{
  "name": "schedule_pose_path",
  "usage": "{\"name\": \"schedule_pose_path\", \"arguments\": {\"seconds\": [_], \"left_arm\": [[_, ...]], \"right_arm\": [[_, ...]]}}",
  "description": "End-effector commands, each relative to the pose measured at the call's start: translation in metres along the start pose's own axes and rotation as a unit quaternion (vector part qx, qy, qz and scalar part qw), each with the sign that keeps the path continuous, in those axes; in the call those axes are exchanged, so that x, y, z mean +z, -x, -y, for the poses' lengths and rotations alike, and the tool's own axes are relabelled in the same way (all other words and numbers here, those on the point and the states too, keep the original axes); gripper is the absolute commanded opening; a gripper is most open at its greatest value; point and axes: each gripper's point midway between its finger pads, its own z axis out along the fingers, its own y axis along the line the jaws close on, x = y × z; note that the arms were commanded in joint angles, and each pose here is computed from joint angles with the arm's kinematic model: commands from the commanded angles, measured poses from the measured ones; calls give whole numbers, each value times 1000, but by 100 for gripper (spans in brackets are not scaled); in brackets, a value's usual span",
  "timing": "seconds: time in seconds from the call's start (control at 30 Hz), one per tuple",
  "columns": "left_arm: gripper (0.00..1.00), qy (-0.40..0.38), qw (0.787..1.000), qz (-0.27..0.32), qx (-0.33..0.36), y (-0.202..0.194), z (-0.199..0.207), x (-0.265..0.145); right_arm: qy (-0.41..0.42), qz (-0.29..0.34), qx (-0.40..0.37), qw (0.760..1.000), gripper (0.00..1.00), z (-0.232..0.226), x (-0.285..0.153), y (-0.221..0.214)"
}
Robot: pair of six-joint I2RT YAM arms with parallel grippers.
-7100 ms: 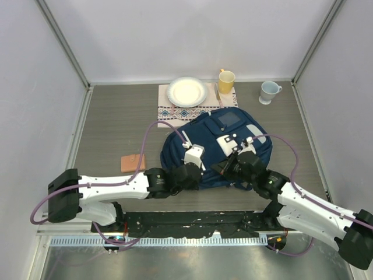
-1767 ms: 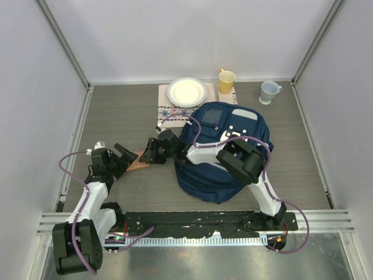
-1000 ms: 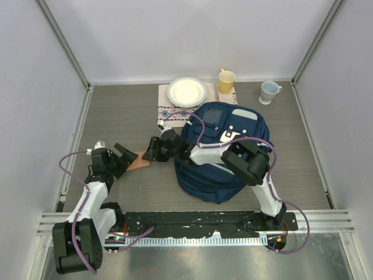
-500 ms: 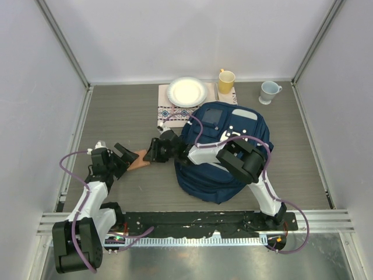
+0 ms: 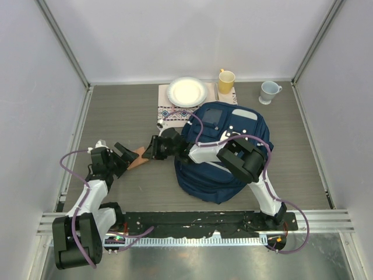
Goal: Pack the student bag
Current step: Pick up the personal item from the center of the board.
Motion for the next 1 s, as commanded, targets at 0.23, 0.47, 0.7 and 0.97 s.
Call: {"name": "schedule_pose_path", "arguments": {"seconds": [0.23,0.47,0.7,0.97], "left_arm": [[88,-11,1000,-24,2,-12,0,-2],[96,-75,997,26,4,5,31,-23],[100,-201,977,70,22,30,102,-79],[99,-327,944,26,26,21,149,-107]], "right_arm": [[41,2,-4,999,1,-31,-4,3],[27,47,-29,998,1,-41,-37,24],[58,114,-38,991,1,-69,-104,61],[92,193,-44,976,1,-97,-188,89]]}}
